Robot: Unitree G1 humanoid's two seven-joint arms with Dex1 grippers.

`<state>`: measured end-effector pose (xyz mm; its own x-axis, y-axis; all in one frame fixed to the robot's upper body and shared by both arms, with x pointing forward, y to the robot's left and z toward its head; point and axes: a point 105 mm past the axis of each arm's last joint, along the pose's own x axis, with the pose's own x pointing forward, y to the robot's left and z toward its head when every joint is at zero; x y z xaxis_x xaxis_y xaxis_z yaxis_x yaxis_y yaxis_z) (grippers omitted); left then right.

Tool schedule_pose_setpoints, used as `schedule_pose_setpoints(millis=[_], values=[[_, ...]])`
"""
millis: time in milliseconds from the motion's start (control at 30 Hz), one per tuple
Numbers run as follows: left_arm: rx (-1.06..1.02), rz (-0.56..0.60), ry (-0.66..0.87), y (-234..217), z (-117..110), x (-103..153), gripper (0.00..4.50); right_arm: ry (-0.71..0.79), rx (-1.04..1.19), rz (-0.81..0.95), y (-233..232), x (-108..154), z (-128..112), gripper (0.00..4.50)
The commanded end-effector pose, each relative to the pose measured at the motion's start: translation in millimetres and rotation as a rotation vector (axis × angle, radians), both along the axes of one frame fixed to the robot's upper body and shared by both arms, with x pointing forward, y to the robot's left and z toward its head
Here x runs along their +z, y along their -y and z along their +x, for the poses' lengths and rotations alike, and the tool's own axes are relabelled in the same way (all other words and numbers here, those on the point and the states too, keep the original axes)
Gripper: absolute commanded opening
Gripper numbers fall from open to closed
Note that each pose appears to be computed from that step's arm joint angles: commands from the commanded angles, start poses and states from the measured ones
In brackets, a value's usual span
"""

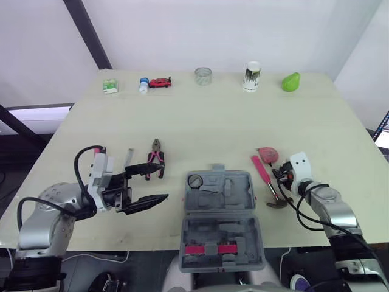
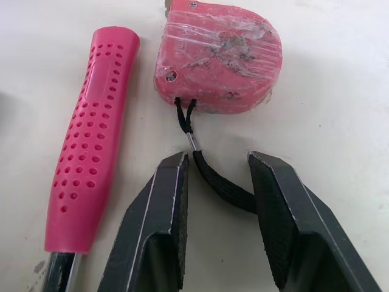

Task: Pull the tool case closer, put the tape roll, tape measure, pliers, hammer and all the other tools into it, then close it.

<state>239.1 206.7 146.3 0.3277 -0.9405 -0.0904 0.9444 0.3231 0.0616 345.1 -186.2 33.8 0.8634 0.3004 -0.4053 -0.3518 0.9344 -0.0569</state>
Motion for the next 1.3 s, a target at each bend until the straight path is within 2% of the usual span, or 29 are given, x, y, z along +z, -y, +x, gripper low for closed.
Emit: schedule_pose_setpoints(millis=[33, 333, 500, 700, 933, 1133, 1300], values=[[-0.007, 0.005, 0.031, -1, 1, 5, 4.5, -0.035, 0.02, 0.038, -7, -7, -1, 1.62], [-0.018, -0.002, 0.038, 2, 2, 8, 4.5, -0.036, 0.062, 0.076, -14, -5, 3, 1.62], [-0.024, -0.004, 0.034, 2, 2, 7, 4.5, -0.022, 0.089, 0.053, -15, -4, 6, 0.06], [-0.067, -0.002, 0.045, 9, 7, 13, 4.5, -0.013, 0.068, 0.041, 10, 4, 2, 0.06], [-0.136, -0.015, 0.056, 28, 8, 24, 4.5, -0.039, 0.039, 0.007, 49, 10, -23, 0.06], [-0.147, -0.016, 0.044, 31, 9, 22, 4.5, -0.089, 0.044, -0.018, 67, 11, -55, 0.06], [-0.166, -0.019, 0.032, 35, 4, 20, 4.5, -0.174, 0.036, -0.03, 78, 4, -98, 0.06]])
